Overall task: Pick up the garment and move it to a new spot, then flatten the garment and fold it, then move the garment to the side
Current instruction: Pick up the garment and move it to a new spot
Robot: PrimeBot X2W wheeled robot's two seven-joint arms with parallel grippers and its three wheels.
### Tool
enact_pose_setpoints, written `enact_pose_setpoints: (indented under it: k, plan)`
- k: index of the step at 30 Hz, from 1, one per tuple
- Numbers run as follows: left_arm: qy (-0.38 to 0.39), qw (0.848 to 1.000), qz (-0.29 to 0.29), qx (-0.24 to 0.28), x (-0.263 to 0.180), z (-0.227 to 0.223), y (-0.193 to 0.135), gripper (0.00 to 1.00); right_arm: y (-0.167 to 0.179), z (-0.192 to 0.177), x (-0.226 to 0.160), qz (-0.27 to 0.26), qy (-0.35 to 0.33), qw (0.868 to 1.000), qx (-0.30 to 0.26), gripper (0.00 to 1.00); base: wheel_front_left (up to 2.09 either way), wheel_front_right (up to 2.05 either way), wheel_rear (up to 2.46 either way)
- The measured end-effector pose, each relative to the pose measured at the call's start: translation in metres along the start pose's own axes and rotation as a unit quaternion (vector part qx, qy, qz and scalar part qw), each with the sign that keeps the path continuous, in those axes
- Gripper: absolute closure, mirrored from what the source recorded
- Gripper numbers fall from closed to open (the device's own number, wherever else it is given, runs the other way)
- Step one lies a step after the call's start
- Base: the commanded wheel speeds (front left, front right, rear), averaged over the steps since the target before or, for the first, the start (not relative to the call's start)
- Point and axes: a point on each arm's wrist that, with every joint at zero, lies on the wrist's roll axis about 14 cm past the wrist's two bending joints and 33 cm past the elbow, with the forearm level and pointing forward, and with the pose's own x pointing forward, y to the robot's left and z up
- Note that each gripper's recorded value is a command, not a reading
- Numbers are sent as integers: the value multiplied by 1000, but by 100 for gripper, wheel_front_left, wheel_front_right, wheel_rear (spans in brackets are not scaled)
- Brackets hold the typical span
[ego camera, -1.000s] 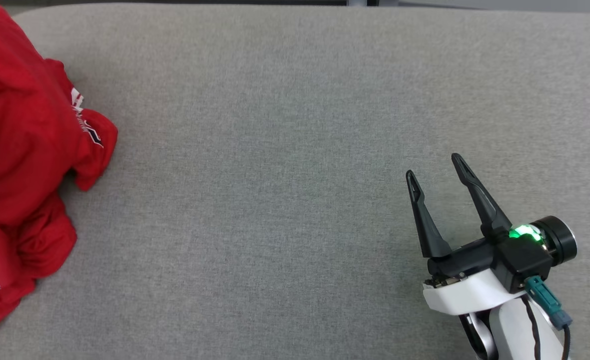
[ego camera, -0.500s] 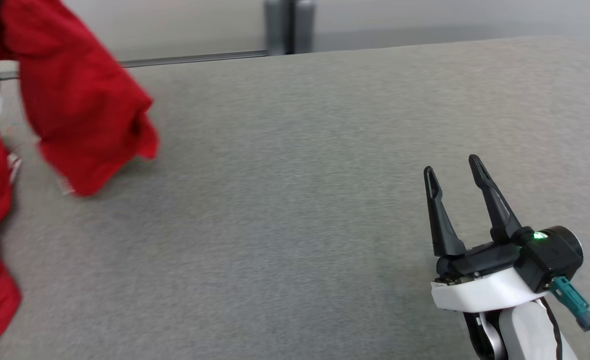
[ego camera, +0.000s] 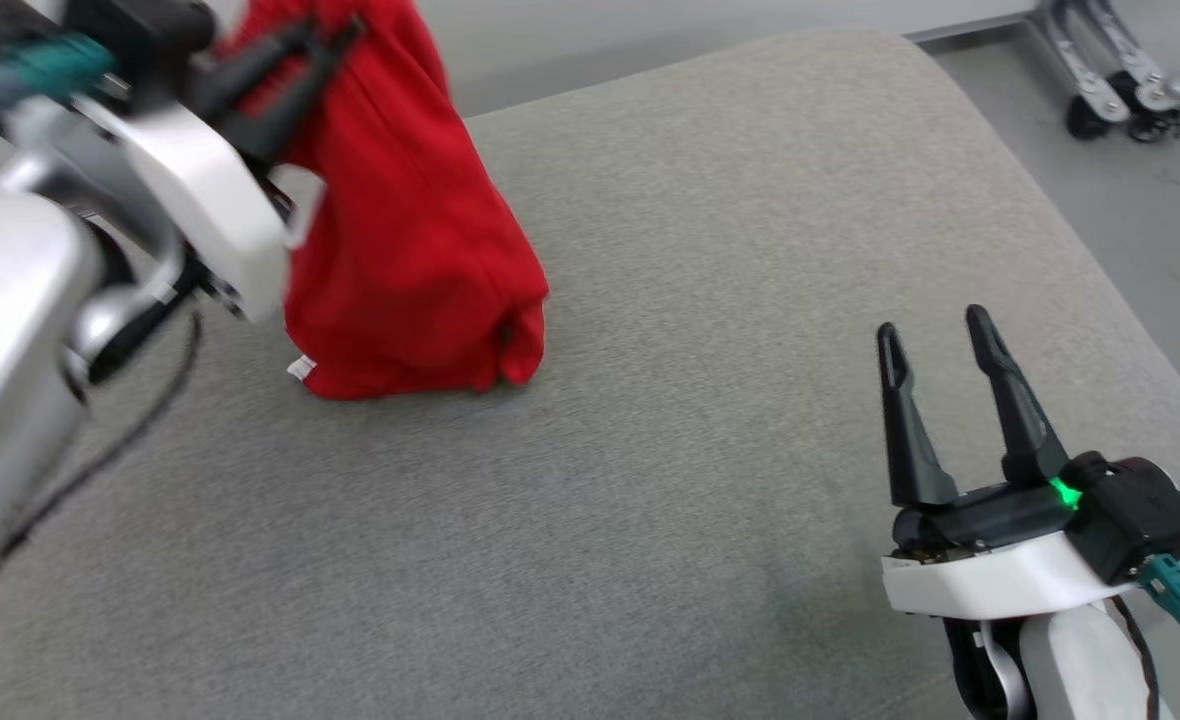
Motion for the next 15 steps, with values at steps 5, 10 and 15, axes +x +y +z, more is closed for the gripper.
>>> enact_pose_setpoints:
  k: [5, 10, 15]
  plan:
    - [74, 994, -83, -20, -1, -72, -68, 100, -17, -4, -9, -29, 9, 1000, 0, 0, 0, 0, 0]
    - [143, 980, -131, -44, -47, -145, -124, 100, -8, -9, -4, -15, 12, 1000, 8, 0, 0, 0, 0]
    - [175, 972, -145, -60, -90, -185, -164, 100, 10, -13, 3, 13, 14, 1000, 11, 0, 0, 0, 0]
